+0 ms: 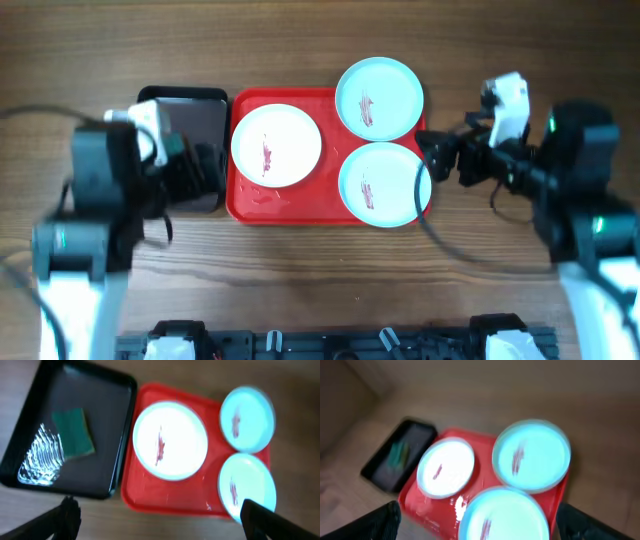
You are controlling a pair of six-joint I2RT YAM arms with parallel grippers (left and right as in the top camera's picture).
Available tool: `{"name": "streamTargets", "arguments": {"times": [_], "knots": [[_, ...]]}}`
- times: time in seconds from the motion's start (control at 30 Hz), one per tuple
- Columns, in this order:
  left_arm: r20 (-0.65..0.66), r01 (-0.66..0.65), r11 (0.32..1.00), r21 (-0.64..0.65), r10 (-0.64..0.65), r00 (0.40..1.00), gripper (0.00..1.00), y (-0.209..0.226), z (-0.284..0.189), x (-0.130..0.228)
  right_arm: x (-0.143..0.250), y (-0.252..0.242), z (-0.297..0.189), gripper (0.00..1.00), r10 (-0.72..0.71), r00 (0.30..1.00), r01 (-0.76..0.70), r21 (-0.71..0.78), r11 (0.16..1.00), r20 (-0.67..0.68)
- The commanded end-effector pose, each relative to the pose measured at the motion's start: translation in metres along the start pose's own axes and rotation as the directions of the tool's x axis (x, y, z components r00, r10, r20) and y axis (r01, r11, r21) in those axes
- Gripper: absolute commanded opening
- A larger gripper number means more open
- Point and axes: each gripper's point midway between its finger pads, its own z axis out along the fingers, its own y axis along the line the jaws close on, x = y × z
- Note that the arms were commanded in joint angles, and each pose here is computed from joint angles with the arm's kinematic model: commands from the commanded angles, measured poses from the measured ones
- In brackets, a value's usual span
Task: Clean dirty plates on tray and stack at the side
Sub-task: 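Reach left gripper to the green sponge and right gripper to the white plate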
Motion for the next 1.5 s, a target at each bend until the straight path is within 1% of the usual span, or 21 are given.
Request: {"name": "streamTargets", "arguments": {"times": [0.0, 0.07, 0.17, 0.2, 0.27, 0.3, 0.33, 0.43, 0.53, 0.6, 0.63, 0.7, 0.77, 0.83, 0.87, 0.9, 1.1, 1.23, 1.37, 1.4, 1.47], "knots": [[-0.126, 0.019, 1.0, -0.024, -0.022, 0.992, 1.0, -0.007, 0.02, -0.021, -0.015, -0.002, 0.013, 1.0, -0.048, 0.993, 0.044, -0.037, 0.998, -0.105], [-0.188, 0.028, 0.999, -0.029, -0.033, 0.982, 1.0, -0.008, 0.031, -0.021, -0.019, -0.009, 0.027, 0.99, -0.032, 0.991, 0.028, -0.038, 0.999, -0.127], [-0.233, 0.041, 0.999, -0.03, -0.047, 0.971, 1.0, -0.008, 0.052, -0.02, -0.018, -0.014, 0.046, 1.0, 0.017, 0.989, -0.027, -0.061, 0.998, -0.149], [-0.248, 0.043, 0.998, -0.036, -0.051, 0.967, 1.0, -0.006, 0.058, -0.019, -0.02, -0.012, 0.053, 1.0, 0.055, 0.987, -0.069, -0.091, 0.993, -0.149], [-0.278, 0.047, 0.998, -0.048, -0.058, 0.959, 1.0, -0.004, 0.068, -0.016, -0.021, 0.0, 0.067, 0.99, 0.043, 0.987, -0.072, -0.184, 0.98, -0.156], [-0.284, 0.041, 0.998, -0.056, -0.055, 0.957, 1.0, -0.002, 0.073, -0.017, -0.019, 0.003, 0.076, 0.96, 0.039, 0.985, -0.073, -0.193, 0.978, -0.171], [-0.283, 0.036, 0.996, -0.077, -0.057, 0.957, 1.0, 0.002, 0.077, -0.018, -0.016, 0.005, 0.085, 0.92, 0.034, 0.982, -0.07, -0.188, 0.98, -0.188], [-0.259, 0.035, 0.984, -0.174, -0.08, 0.962, 1.0, 0.02, 0.079, -0.022, -0.001, 0.009, 0.119, 0.88, 0.069, 0.965, -0.098, -0.104, 0.99, -0.253], [-0.175, 0.127, 0.938, -0.321, -0.191, 0.966, 1.0, 0.049, 0.072, -0.031, 0.011, 0.02, 0.146, 0.83, 0.089, 0.953, -0.107, -0.048, 0.993, -0.288], [-0.135, 0.175, 0.91, -0.376, -0.241, 0.961, 1.0, 0.065, 0.068, -0.035, 0.019, 0.028, 0.165, 0.79, 0.103, 0.947, -0.112, -0.015, 0.994, -0.303], [-0.127, 0.187, 0.904, -0.384, -0.252, 0.959, 1.0, 0.07, 0.067, -0.037, 0.023, 0.032, 0.175, 0.77, 0.104, 0.945, -0.11, -0.001, 0.994, -0.31], [-0.114, 0.206, 0.896, -0.392, -0.27, 0.956, 1.0, 0.077, 0.066, -0.039, 0.031, 0.036, 0.194, 0.72, 0.112, 0.943, -0.107, 0.032, 0.994, -0.315], [-0.104, 0.223, 0.889, -0.4, -0.286, 0.953, 1.0, 0.084, 0.064, -0.041, 0.041, 0.038, 0.212, 0.7, 0.112, 0.94, -0.101, 0.053, 0.994, -0.323], [-0.091, 0.241, 0.88, -0.409, -0.302, 0.949, 1.0, 0.091, 0.063, -0.043, 0.058, 0.041, 0.238, 0.63, 0.117, 0.931, -0.099, 0.071, 0.993, -0.347], [-0.085, 0.246, 0.877, -0.412, -0.306, 0.948, 1.0, 0.093, 0.063, -0.044, 0.063, 0.041, 0.246, 0.56, 0.118, 0.928, -0.098, 0.073, 0.992, -0.354], [-0.083, 0.248, 0.876, -0.413, -0.308, 0.948, 1.0, 0.094, 0.063, -0.044, 0.07, 0.042, 0.256, 0.53, 0.126, 0.924, -0.107, 0.074, 0.992, -0.361], [-0.081, 0.252, 0.873, -0.416, -0.312, 0.947, 1.0, 0.096, 0.063, -0.044, 0.093, 0.033, 0.288, 0.52, 0.152, 0.911, -0.123, 0.099, 0.987, -0.383], [-0.077, 0.254, 0.874, -0.414, -0.311, 0.947, 1.0, 0.096, 0.063, -0.045, 0.104, 0.029, 0.299, 0.5, 0.159, 0.905, -0.127, 0.107, 0.986, -0.396], [-0.078, 0.254, 0.874, -0.414, -0.312, 0.947, 1.0, 0.096, 0.065, -0.045, 0.109, 0.026, 0.305, 0.46, 0.186, 0.9, -0.147, 0.127, 0.981, -0.393], [-0.08, 0.253, 0.874, -0.415, -0.312, 0.947, 1.0, 0.097, 0.066, -0.045, 0.11, 0.025, 0.307, 0.4, 0.188, 0.901, -0.15, 0.128, 0.98, -0.392], [-0.087, 0.251, 0.873, -0.418, -0.314, 0.945, 1.0, 0.097, 0.068, -0.044, 0.113, 0.024, 0.31, 0.34, 0.209, 0.896, -0.167, 0.138, 0.976, -0.392]]}}
